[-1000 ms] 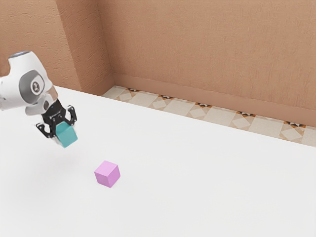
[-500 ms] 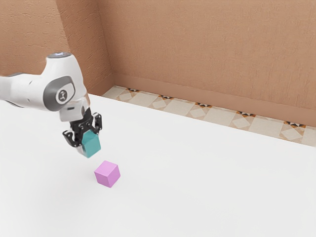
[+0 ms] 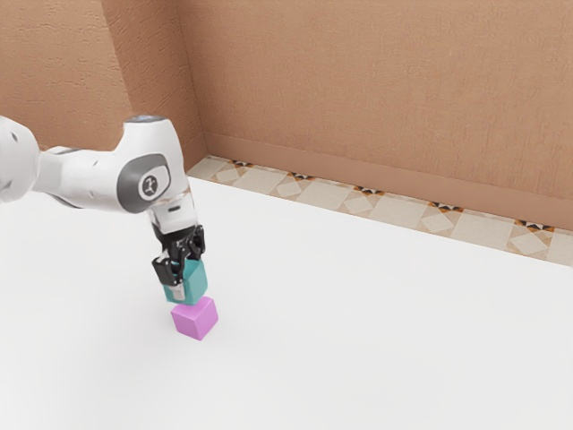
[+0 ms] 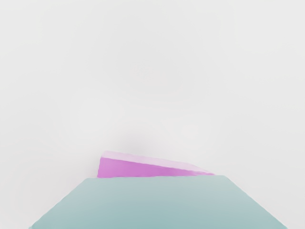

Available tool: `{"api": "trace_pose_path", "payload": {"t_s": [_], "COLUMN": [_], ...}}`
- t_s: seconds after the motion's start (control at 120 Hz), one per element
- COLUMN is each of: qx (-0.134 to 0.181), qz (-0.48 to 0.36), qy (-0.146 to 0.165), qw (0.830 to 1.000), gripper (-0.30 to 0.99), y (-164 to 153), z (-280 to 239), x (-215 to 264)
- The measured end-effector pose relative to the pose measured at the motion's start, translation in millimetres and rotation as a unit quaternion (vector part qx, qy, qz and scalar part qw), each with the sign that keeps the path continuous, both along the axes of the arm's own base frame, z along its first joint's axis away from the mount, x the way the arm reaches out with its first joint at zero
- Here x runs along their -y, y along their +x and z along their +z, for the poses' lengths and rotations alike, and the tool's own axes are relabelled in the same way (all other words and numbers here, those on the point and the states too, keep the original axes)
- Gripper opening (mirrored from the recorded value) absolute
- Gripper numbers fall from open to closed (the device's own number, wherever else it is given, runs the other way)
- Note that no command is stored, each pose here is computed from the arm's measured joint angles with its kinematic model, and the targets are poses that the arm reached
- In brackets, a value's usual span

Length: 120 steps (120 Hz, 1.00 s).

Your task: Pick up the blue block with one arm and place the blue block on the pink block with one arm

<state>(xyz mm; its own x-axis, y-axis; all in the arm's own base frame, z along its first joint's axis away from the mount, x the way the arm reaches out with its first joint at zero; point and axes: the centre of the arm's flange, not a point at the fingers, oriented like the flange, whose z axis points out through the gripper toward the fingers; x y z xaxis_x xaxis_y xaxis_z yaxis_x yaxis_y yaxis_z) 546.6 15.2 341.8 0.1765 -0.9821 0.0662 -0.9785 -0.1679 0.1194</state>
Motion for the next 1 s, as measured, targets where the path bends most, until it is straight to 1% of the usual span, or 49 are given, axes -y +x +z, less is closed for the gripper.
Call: {"api": "trace_pose_path", "payload": {"t_s": [0.133, 0.3, 0.467, 0.625, 0.75, 0.817, 0.892, 0.933, 1.0], "qx": [-0.007, -0.008, -0.014, -0.018, -0.014, 0.011, 0.054, 0.067, 0.081], "qz": [0.027, 0.018, 0.027, 0.017, 0.007, -0.005, -0.021, -0.030, -0.035], "qy": [0.002, 0.003, 0.003, 0.002, 0.001, 0.001, 0.004, 0.004, 0.004], "qw": [1.000, 1.000, 1.000, 1.000, 1.000, 1.000, 0.998, 0.997, 0.996], "gripper": [0.38, 0.38, 0.38, 0.53, 0.60, 0.62, 0.64, 0.65, 0.66], "y": [0.2, 0.6, -3.1, -4.1, -4.4, -5.6, -15.9, -22.2, -8.8], "z": [-5.5, -6.9, -11.9, -13.7, -8.8, 19.4, 80.1, 109.0, 161.4], "x": [-6.1, 10.9, 2.4, 6.9, 14.5, 25.9, 40.7, 48.6, 51.8]}}
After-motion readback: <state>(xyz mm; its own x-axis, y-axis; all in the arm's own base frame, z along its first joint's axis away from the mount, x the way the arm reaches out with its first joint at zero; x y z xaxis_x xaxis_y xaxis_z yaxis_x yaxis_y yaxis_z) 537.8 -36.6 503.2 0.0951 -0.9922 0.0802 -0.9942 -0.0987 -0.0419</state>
